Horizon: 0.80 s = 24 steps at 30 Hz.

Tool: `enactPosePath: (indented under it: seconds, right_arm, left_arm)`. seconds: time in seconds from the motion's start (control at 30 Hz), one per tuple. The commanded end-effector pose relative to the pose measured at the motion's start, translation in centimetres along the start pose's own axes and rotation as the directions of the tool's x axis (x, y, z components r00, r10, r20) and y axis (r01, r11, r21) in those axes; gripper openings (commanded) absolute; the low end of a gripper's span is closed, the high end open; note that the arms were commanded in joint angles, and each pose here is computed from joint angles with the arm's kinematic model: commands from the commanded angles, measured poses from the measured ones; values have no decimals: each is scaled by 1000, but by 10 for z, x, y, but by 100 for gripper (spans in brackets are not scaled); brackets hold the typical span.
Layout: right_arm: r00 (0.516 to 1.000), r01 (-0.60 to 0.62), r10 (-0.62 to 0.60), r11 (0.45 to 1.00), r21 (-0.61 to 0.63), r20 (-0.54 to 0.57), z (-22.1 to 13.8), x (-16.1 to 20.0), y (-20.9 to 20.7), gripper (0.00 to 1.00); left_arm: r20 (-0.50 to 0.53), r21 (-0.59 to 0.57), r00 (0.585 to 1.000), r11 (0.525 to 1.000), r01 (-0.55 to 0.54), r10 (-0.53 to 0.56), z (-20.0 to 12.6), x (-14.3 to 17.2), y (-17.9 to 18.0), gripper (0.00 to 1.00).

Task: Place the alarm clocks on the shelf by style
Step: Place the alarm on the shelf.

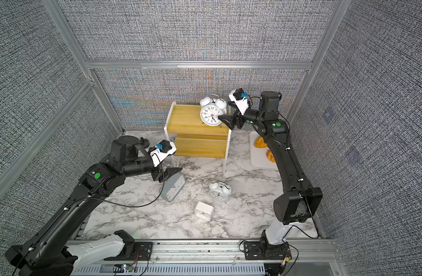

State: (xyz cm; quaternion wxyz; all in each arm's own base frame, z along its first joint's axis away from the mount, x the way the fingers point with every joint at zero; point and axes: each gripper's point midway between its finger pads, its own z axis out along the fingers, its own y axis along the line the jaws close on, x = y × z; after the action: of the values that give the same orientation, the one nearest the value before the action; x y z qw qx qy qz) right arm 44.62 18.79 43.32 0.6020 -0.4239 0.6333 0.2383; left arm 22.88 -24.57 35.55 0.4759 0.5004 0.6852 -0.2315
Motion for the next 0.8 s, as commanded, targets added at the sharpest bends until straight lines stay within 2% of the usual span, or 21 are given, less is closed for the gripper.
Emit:
enactPosePath:
  seconds: [0.0,0.77]
  right_arm:
    - [1000,2,-2,999,32,-2,2,0,-6,91]
    - [998,25,-19,996,91,-59,-1,11,-14,91]
  left_arm:
    - [-5,10,1000,1000,-4,4,-1,1,-2,79]
    - [-9,13,1000,1000,-5,6,1,3,-2,79]
